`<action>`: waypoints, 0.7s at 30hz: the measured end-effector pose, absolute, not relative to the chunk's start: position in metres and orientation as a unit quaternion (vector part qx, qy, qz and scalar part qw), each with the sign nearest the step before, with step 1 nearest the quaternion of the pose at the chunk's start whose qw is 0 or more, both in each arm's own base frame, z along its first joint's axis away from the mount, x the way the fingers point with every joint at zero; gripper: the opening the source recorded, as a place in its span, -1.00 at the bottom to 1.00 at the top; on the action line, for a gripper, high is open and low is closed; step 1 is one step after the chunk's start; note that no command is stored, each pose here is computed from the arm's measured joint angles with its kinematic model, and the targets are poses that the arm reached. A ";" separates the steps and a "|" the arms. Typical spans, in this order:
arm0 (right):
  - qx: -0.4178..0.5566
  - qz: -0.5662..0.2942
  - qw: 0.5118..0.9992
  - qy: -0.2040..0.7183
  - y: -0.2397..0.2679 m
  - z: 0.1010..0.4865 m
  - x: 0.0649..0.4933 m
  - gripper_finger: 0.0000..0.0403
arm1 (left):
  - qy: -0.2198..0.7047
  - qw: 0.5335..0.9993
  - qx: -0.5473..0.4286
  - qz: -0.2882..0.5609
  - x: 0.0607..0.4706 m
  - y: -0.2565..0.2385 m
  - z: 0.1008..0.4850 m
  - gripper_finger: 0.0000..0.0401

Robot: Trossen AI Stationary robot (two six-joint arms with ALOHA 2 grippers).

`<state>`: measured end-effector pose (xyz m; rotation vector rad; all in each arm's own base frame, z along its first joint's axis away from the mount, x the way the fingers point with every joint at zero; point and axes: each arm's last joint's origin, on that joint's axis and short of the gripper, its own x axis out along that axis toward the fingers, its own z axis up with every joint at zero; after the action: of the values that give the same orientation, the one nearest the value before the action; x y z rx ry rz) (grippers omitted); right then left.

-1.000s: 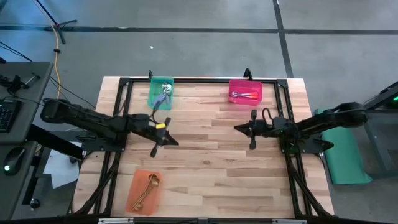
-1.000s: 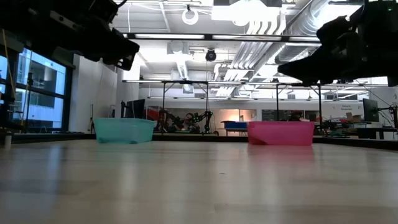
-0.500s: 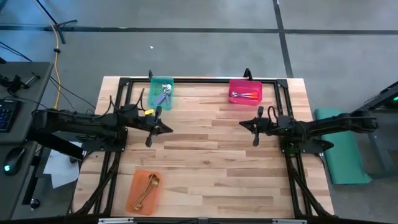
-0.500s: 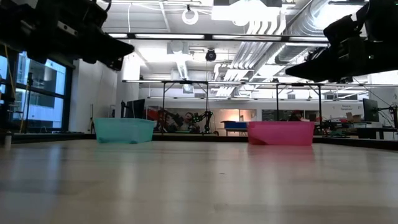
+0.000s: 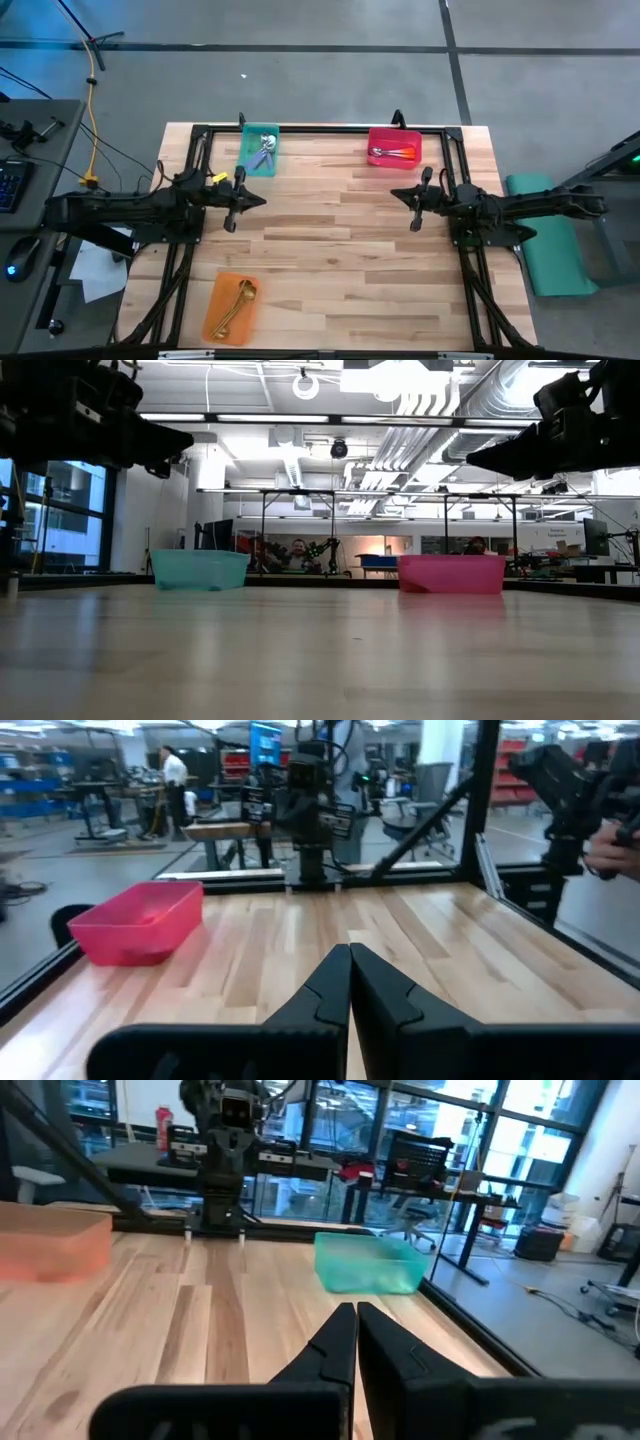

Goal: Sort silverware by color (type)
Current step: Return to Home Position

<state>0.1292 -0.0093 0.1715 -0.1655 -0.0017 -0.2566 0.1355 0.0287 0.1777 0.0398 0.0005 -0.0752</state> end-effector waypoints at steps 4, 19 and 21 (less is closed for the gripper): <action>-0.076 -0.137 0.988 -0.001 -0.010 0.172 0.128 -1.00 | -0.011 1.000 0.013 0.001 0.129 0.029 0.172 -1.00; -0.063 -0.155 0.986 0.009 -0.011 0.170 0.127 -1.00 | -0.038 0.998 0.018 0.036 0.120 0.027 0.176 -1.00; -0.057 -0.163 0.985 0.012 -0.011 0.169 0.127 -1.00 | -0.031 0.999 0.024 0.036 0.118 0.027 0.175 -1.00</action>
<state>0.1266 -0.0112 0.1690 -0.1148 0.0250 -0.3279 0.1179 0.0265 0.1753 0.0473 -0.0622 0.0727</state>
